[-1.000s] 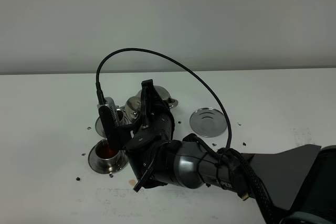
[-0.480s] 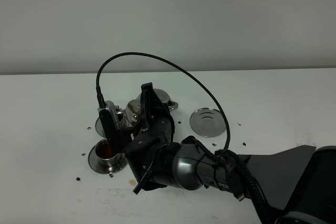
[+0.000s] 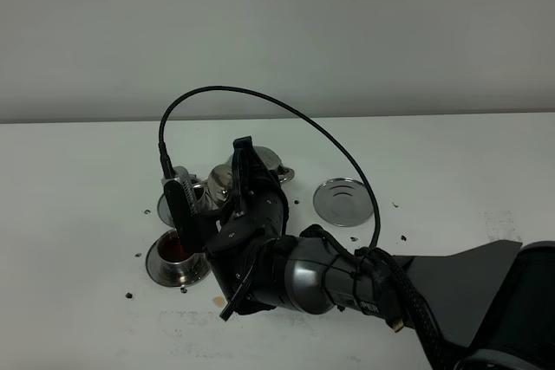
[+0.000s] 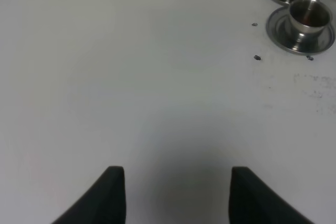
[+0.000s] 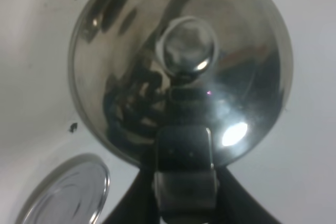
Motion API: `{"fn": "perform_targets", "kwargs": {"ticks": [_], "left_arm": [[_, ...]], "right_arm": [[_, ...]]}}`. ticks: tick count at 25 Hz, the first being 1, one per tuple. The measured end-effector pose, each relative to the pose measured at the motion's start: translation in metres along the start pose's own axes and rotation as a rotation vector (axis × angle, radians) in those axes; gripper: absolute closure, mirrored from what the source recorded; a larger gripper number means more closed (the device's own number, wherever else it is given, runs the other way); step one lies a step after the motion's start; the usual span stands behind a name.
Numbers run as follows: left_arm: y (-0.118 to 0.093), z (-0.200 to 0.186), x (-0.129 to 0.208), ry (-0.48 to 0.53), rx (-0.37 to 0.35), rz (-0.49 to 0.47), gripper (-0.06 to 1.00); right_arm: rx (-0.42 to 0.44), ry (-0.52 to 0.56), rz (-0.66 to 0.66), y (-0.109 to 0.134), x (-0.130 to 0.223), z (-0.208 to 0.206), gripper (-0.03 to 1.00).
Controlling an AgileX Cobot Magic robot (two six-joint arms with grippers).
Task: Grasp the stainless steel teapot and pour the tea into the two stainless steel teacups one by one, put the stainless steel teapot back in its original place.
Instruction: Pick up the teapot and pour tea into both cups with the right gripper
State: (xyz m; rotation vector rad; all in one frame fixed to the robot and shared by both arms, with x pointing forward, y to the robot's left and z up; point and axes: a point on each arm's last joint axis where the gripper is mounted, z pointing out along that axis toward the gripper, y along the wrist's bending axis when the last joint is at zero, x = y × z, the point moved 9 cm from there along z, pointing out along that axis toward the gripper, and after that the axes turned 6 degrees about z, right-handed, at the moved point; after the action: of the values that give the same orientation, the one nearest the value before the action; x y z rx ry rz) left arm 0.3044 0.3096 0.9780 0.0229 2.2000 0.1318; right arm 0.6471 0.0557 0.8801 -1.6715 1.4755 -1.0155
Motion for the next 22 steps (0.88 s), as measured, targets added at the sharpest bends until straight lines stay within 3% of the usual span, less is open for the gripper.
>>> {"fn": "perform_targets", "kwargs": {"ticks": [22], "left_arm": [[0.0,0.0,0.0,0.0,0.0,0.0,0.48]], "right_arm": [[0.015,0.002,-0.013,-0.0028,0.0003,0.0,0.77]]}}
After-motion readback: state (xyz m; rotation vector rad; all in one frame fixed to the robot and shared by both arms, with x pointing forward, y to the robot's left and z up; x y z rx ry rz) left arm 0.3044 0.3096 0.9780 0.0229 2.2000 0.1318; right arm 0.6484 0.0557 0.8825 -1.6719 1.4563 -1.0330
